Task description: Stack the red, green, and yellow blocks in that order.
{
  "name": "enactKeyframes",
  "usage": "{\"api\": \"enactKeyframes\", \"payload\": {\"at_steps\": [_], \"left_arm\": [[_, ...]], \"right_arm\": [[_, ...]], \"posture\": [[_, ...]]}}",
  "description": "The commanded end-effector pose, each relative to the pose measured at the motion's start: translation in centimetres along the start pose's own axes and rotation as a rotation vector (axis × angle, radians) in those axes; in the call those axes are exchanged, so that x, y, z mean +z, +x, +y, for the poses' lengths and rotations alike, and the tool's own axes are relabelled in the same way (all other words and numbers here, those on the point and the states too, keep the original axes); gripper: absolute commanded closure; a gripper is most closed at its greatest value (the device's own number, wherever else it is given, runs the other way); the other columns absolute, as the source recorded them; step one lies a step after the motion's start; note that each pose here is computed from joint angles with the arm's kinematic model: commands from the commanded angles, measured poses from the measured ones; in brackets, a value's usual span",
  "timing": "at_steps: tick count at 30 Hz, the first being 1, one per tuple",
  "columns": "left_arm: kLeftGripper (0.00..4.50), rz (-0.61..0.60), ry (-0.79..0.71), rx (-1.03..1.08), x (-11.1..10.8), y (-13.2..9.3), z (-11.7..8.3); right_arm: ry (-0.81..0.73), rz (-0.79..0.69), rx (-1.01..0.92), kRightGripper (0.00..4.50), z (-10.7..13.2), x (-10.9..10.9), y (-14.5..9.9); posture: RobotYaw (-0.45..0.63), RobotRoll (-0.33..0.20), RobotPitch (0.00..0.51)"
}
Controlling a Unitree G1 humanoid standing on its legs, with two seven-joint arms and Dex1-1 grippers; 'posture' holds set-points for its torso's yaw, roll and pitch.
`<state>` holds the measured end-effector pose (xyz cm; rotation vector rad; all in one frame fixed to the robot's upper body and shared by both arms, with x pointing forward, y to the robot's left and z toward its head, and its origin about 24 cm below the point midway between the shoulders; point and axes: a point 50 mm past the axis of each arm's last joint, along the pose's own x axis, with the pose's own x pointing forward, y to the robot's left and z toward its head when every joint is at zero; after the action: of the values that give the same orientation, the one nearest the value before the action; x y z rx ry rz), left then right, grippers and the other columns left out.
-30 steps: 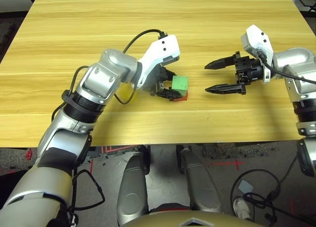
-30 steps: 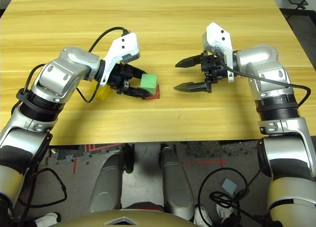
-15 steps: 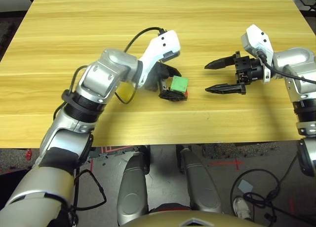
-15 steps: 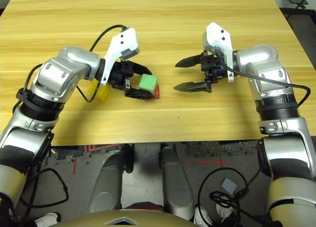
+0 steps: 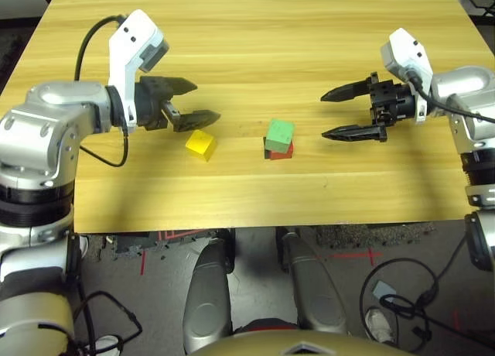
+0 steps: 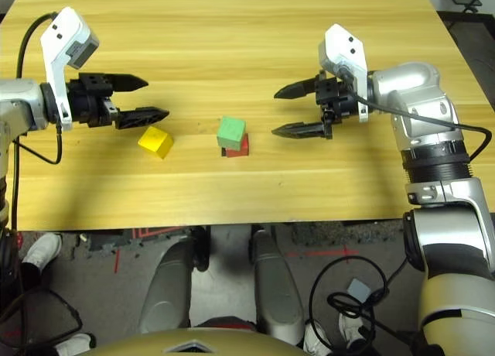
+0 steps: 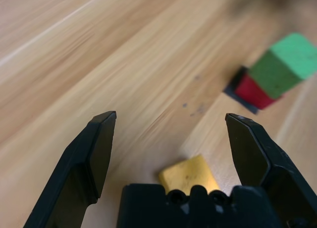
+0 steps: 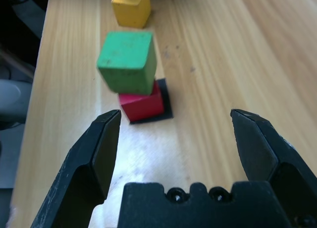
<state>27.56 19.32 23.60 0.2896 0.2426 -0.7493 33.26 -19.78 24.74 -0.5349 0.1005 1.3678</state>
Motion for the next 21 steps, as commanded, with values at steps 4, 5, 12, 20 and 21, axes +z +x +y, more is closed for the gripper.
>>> {"api": "enactKeyframes", "payload": {"at_steps": [4,5,12,20,21], "left_arm": [[0.01,0.005,-0.111,0.13,-1.6,-0.1,-2.9],[0.01,0.004,-0.11,0.153,-1.7,0.0,-3.0],[0.01,0.027,-0.125,0.234,-2.9,0.0,-2.9],[0.01,0.054,-0.133,0.219,-4.3,0.3,-2.8],[0.01,0.06,-0.136,0.213,-4.6,0.4,-2.9]], "right_arm": [[-0.029,-0.004,0.078,0.0,-0.1,0.5,0.5],[-0.026,-0.006,0.092,0.0,-0.1,0.5,0.6],[-0.012,-0.002,0.105,0.0,0.1,0.0,0.8],[-0.013,-0.003,0.109,0.0,0.1,0.1,0.8],[-0.012,-0.003,0.109,0.0,0.2,0.1,0.7]], "posture": [[0.01,-0.115,0.286],[0.01,-0.115,0.286],[0.02,-0.119,0.287],[0.0,-0.122,0.289],[0.0,-0.122,0.289]]}}
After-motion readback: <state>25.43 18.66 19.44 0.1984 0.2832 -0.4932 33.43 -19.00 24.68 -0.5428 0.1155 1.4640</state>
